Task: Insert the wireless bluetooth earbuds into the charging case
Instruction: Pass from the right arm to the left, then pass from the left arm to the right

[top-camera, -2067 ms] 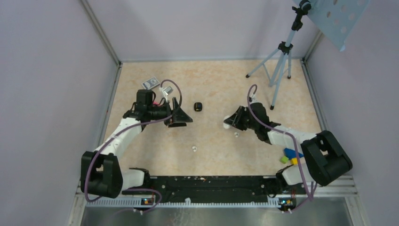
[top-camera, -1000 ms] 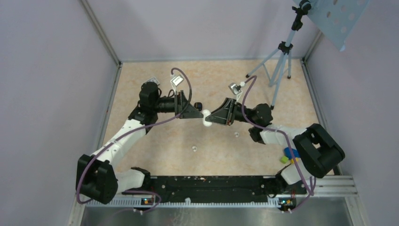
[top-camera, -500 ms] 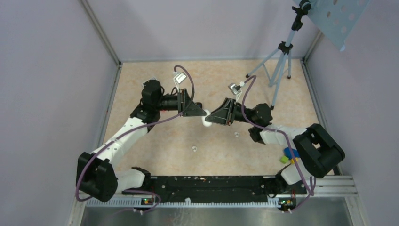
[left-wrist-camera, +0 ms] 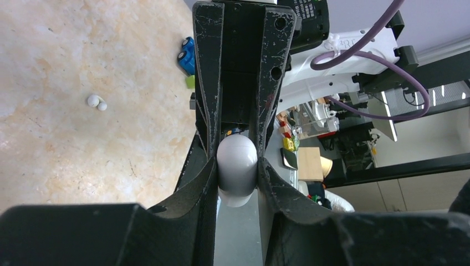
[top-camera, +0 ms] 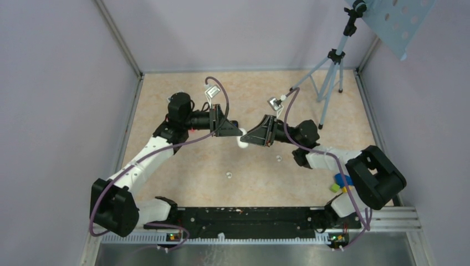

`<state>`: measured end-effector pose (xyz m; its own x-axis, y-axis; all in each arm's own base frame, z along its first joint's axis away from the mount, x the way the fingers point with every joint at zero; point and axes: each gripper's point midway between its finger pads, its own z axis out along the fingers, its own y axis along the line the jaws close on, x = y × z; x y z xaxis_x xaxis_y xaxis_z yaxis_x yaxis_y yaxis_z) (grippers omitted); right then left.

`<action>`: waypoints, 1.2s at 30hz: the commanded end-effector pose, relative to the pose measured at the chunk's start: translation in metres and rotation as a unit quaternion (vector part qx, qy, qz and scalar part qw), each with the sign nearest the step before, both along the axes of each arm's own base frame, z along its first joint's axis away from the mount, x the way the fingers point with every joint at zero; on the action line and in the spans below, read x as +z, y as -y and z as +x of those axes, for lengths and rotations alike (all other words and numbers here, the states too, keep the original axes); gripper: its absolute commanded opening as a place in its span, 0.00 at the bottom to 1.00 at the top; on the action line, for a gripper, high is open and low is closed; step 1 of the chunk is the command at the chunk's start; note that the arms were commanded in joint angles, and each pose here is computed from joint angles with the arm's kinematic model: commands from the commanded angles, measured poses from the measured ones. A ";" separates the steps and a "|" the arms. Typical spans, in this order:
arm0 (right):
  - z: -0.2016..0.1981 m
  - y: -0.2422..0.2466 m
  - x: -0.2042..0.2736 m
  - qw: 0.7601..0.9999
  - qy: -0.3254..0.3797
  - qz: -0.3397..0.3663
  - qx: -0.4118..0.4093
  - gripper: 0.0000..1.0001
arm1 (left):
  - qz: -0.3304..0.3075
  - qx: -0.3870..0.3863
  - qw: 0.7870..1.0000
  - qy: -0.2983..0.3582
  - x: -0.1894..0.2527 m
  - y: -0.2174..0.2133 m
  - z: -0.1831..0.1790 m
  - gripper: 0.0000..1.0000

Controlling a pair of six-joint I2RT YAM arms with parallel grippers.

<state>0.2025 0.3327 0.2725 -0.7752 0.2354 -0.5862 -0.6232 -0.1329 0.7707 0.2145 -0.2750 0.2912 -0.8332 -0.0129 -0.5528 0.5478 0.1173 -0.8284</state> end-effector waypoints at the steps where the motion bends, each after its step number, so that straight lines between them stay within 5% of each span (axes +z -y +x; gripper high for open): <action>1: 0.008 -0.004 0.026 0.999 0.039 0.023 -0.021 0.00 | -0.014 -0.028 0.999 0.031 0.022 0.004 -0.009 0.25; 6: 0.010 -0.004 0.024 0.999 0.037 0.017 -0.025 0.00 | -0.013 -0.025 0.999 0.028 0.023 0.004 -0.007 0.00; 8: 0.012 -0.004 0.021 0.999 0.034 0.010 -0.032 0.03 | -0.011 -0.023 0.999 0.029 0.023 0.004 -0.007 0.00; 10: 0.015 -0.002 0.018 0.999 0.028 0.002 -0.046 0.24 | -0.010 -0.022 0.999 0.034 0.024 0.004 -0.006 0.00; 13: 0.018 0.008 0.016 0.998 0.015 0.009 -0.061 0.40 | -0.008 -0.020 0.999 0.034 0.021 0.003 -0.004 0.00; 20: 0.009 0.021 0.018 0.999 0.017 0.028 -0.033 0.52 | -0.023 -0.040 0.999 0.003 0.015 0.003 -0.001 0.00; 36: -0.010 0.024 0.013 0.999 0.025 0.030 0.011 0.55 | -0.025 -0.026 0.999 0.012 0.021 0.004 0.008 0.00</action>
<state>0.1998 0.3115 0.2801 -0.7799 0.2609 -0.5689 -0.6162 -0.1605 0.7711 0.2202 -0.2793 0.2914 -0.8661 0.0198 -0.4994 0.4993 0.0795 -0.8628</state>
